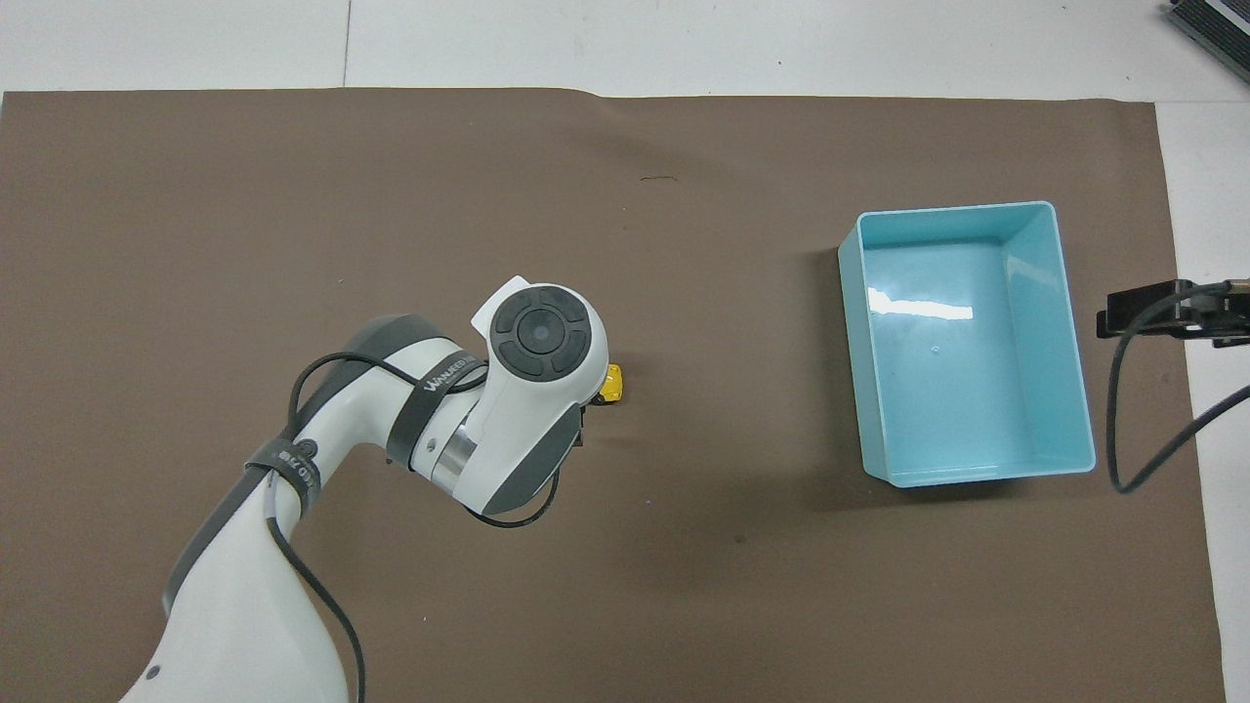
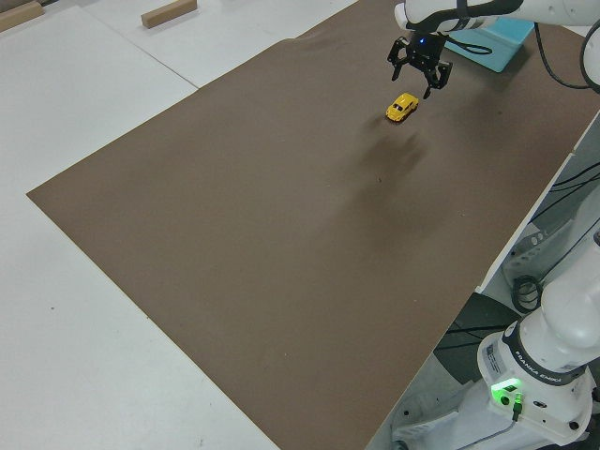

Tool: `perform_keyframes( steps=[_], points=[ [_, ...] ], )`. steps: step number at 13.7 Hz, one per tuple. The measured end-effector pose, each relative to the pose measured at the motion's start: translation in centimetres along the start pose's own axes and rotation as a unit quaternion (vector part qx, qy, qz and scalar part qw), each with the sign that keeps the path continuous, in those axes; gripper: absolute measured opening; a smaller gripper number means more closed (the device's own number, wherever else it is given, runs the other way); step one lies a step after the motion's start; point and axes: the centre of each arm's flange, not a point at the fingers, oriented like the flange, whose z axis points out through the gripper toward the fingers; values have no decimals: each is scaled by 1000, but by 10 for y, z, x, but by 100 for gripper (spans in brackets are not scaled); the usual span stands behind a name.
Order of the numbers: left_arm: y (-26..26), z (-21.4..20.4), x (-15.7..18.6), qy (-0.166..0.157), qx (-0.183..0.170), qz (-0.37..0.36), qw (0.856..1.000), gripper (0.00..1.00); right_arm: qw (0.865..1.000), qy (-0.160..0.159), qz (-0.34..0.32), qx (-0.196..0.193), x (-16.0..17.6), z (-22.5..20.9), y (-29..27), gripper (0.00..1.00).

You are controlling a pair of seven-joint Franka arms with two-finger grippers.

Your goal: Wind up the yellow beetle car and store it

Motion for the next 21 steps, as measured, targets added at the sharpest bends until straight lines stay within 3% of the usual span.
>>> perform_keyframes(
  steps=[6,7,8,9,13,21],
  points=[
    [6,17,-8,4,-1,-10,1000,100,1000,0,0,0,0,0,0,100],
    [6,18,-8,5,-1,-10,1000,93,1000,0,0,0,0,0,0,100],
    [6,19,-8,5,0,-10,1000,93,1000,0,0,0,0,0,0,100],
    [6,20,-8,6,0,-11,1000,87,1000,0,0,0,0,0,0,100],
    [5,22,-8,7,1,-10,1000,37,1000,0,0,0,0,0,0,100],
    [5,22,-5,8,1,-10,1000,37,1000,0,0,0,0,0,0,100]
  ],
)
